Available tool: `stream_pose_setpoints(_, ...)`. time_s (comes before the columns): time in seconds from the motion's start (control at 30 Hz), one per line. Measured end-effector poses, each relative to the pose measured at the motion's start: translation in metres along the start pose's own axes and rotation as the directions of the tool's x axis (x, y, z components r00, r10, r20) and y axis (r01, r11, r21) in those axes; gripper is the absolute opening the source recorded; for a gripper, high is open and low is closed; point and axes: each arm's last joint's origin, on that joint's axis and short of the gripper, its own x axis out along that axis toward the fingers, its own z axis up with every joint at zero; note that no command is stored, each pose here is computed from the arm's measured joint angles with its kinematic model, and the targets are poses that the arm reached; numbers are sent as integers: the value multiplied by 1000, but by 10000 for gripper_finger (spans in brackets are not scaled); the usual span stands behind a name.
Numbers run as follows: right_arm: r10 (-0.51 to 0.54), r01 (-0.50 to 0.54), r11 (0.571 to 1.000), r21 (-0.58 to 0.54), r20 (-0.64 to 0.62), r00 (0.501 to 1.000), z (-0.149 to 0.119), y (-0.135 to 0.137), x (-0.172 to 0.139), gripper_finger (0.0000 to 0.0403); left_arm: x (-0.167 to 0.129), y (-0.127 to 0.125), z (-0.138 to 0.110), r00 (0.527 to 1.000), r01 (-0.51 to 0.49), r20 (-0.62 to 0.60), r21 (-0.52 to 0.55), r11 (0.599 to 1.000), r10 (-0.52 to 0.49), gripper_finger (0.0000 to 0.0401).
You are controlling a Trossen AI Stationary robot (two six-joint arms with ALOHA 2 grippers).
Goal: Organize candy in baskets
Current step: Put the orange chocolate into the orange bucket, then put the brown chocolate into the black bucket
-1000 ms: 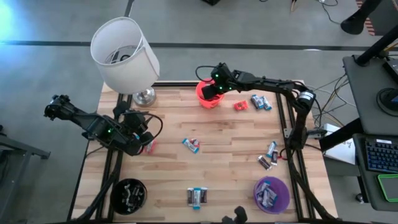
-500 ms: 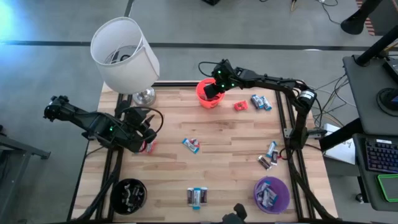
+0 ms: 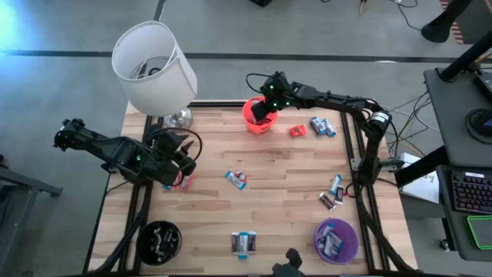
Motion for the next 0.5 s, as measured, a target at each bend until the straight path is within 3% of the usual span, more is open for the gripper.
stream_pose_setpoints(0.13,146,-146,989,4,-54,988,-1,3,-1,46,0,0,0,1000,0,0,-1,1000,0,98)
stream_pose_setpoints(0.2,170,-171,985,-4,-76,982,-3,3,-1,63,0,0,0,1000,0,0,-1,1000,0,98)
stream_pose_setpoints(0.37,91,-94,995,-28,-86,992,-5,0,-1,107,0,0,0,1000,2,1,-3,1000,-2,98)
stream_pose_setpoints(0.5,99,-98,995,17,-85,991,-5,0,-2,127,0,-1,1,1000,4,4,-9,1000,-4,98)
